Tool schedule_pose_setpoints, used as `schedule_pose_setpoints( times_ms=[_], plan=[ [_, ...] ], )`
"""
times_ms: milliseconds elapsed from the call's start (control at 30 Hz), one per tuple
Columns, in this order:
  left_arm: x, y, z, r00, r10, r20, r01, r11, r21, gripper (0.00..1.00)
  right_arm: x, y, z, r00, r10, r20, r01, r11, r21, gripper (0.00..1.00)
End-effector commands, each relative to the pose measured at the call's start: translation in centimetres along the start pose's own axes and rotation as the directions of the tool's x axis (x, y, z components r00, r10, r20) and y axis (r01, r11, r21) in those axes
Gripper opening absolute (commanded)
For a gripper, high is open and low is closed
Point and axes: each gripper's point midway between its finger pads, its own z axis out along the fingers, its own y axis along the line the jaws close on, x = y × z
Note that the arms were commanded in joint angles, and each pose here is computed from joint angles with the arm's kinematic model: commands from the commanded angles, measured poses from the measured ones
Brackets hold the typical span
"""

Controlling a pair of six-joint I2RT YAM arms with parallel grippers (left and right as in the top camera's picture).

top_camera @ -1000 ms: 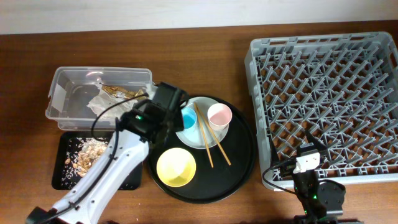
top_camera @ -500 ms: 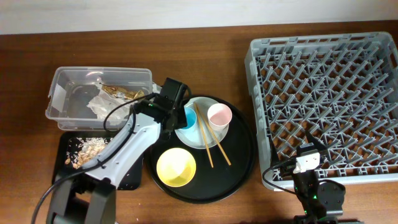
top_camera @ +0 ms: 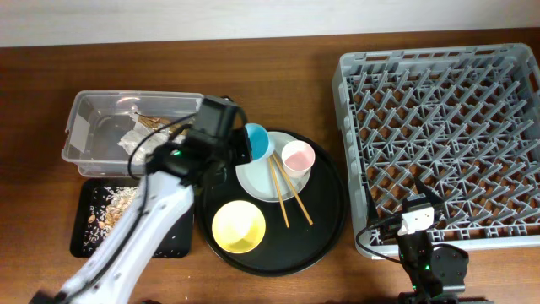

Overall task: Sort waste into correct bins and load items into the dishwasher rack
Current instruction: 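Grasp the blue cup with the left gripper and lift it, then hold the blue cup out and bring the right gripper to it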

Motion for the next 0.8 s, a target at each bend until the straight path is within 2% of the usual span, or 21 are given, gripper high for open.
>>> schedule_pose_setpoints(
  times_ms=[0, 67, 167, 333, 667, 767],
  plan=[
    [-0.2, -4.5, -5.6, 0.996, 0.077, -0.039, -0.055, 0.915, 0.4, 0.0, 0.2, 0.1, 0.0, 1.0, 0.002, -0.002, -0.002, 1.0, -0.004, 0.99],
    [-0.5, -5.1, -7.7, 0.995, 0.072, -0.07, -0.023, 0.84, 0.542, 0.0, 0.2, 0.1, 0.0, 1.0, 0.002, -0.002, -0.002, 1.0, -0.004, 0.99],
    [-1.1, -4.7, -8.9, 0.995, 0.042, -0.093, 0.024, 0.788, 0.615, 0.0, 0.2, 0.1, 0.0, 1.0, 0.002, -0.002, -0.002, 1.0, -0.004, 0.99],
    [-0.8, -5.2, -9.4, 0.993, 0.052, -0.107, 0.029, 0.763, 0.646, 0.0, 0.2, 0.1, 0.0, 1.0, 0.002, -0.002, -0.002, 1.0, -0.004, 0.99],
    [-0.7, -5.2, -9.4, 0.992, 0.052, -0.114, 0.034, 0.763, 0.646, 0.0, 0.2, 0.1, 0.0, 1.0, 0.002, -0.002, -0.002, 1.0, -0.004, 0.99],
    [-0.3, -6.0, -10.2, 0.988, 0.071, -0.134, 0.043, 0.719, 0.694, 0.0, 0.2, 0.1, 0.0, 1.0, 0.002, -0.002, -0.002, 1.0, -0.004, 0.99]
  ],
)
